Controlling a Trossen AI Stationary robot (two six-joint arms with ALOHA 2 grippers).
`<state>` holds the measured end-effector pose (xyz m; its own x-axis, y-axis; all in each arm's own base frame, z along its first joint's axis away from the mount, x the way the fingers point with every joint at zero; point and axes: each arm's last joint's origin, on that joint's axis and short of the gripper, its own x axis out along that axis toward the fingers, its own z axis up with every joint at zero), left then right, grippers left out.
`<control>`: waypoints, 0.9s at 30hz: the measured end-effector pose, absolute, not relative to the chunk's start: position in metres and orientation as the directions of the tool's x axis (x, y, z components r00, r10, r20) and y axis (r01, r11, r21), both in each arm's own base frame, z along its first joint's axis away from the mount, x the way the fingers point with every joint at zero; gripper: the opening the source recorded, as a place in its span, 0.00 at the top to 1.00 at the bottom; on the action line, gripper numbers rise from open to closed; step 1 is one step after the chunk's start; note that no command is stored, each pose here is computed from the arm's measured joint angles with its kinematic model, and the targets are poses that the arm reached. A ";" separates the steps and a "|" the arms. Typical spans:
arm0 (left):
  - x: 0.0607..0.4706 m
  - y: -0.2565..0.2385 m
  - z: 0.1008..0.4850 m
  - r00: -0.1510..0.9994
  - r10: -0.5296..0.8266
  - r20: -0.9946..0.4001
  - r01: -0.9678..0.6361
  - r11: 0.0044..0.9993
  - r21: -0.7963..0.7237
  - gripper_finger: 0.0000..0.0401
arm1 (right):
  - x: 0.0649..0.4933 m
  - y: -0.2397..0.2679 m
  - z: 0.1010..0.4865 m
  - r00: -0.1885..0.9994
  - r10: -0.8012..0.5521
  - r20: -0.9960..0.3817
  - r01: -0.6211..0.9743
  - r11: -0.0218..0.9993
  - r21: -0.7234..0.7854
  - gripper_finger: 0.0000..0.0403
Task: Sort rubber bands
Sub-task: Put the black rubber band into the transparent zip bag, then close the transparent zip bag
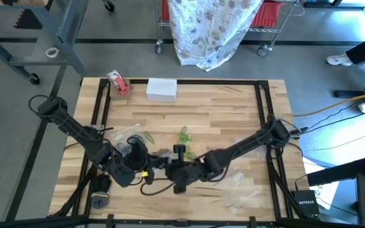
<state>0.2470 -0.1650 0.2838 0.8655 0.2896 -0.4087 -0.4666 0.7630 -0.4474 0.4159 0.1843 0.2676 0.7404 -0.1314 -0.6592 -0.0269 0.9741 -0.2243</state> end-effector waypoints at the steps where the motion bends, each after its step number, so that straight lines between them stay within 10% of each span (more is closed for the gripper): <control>1: 0.247 -0.165 0.283 0.864 0.283 -0.417 -0.465 0.767 -0.442 1.00 | 0.416 0.185 0.269 0.742 -0.132 -0.657 -0.013 0.977 -0.211 0.99; 15: 0.240 -0.159 0.274 0.808 0.321 -0.494 -0.537 0.745 -0.394 1.00 | 0.414 0.178 0.314 0.753 -0.215 -0.623 0.051 0.962 -0.269 0.57; 27: 0.240 -0.161 0.274 0.812 0.287 -0.508 -0.521 0.750 -0.408 1.00 | 0.404 0.178 0.305 0.668 -0.199 -0.717 -0.060 0.946 -0.319 0.53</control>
<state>0.2402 -0.1606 0.2735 0.8119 0.2869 -0.5085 -0.5206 0.7499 -0.4081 0.4044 0.1779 0.3050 0.6682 -0.1994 -0.7167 -0.0600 0.9458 -0.3191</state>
